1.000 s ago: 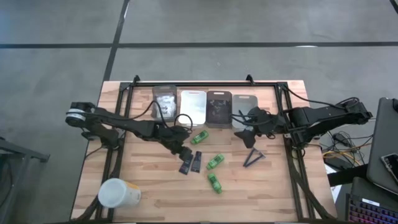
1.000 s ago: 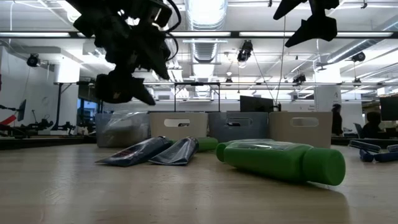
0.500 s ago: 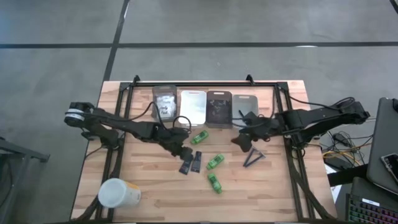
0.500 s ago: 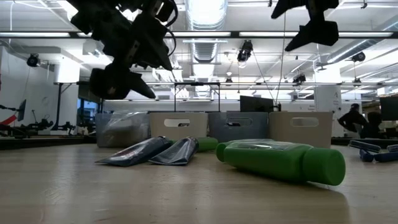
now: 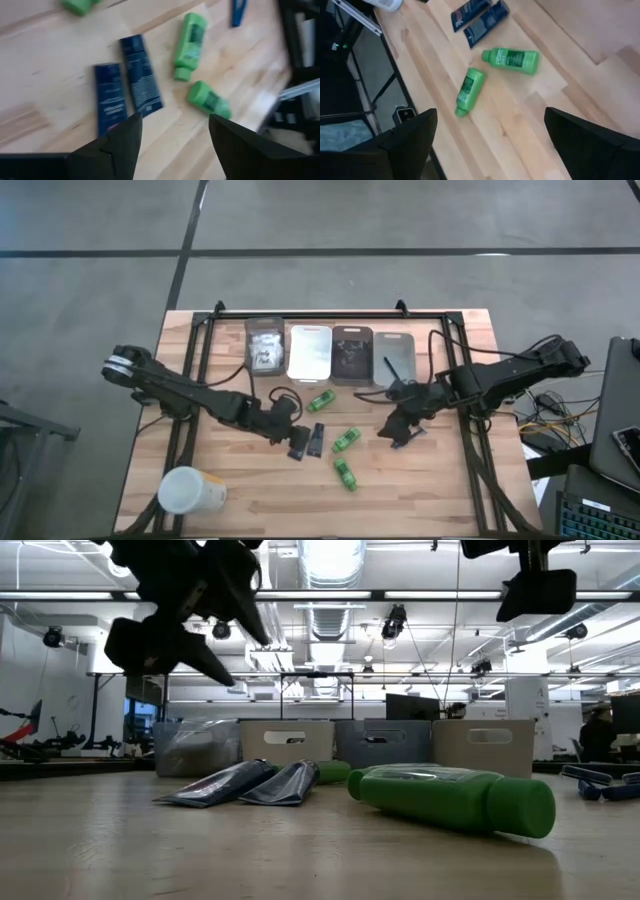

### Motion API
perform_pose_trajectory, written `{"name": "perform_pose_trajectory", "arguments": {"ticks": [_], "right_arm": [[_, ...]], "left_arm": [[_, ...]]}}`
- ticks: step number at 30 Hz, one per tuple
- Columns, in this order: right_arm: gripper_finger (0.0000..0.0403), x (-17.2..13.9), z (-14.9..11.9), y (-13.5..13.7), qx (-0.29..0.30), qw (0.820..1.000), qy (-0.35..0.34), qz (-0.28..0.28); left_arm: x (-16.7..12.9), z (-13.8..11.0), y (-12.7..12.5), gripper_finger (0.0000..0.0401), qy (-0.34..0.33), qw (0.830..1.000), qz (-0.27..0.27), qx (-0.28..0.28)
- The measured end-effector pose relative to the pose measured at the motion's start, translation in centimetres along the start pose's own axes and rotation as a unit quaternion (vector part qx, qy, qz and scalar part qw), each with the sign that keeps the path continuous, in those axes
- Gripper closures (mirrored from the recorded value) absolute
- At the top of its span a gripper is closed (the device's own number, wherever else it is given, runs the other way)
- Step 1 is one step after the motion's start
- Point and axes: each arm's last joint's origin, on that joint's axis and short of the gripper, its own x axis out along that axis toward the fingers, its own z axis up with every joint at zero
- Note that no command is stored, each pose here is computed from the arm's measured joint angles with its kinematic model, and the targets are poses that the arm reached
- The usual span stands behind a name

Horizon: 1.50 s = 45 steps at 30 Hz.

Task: Pick & Place Travel size toiletries
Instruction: Put the left shave cream into the white bin

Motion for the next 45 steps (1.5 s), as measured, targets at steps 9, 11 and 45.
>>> {"name": "perform_pose_trajectory", "arguments": {"ticks": [9,11,45], "right_arm": [[0.0039,0.0,0.2,0.8,0.005,0.999,-0.045,0.023],[0.0039,0.1,0.5,0.9,0.007,0.998,-0.060,0.022],[0.0039,7.7,1.9,3.5,0.127,0.990,0.024,-0.060]], "left_arm": [[-0.6,0.4,0.1,0.0168,0.029,0.996,0.044,0.065],[-0.6,0.5,0.1,0.0168,0.029,0.995,0.042,0.082],[-5.8,3.1,6.9,0.0167,0.025,0.976,0.003,0.215]]}}
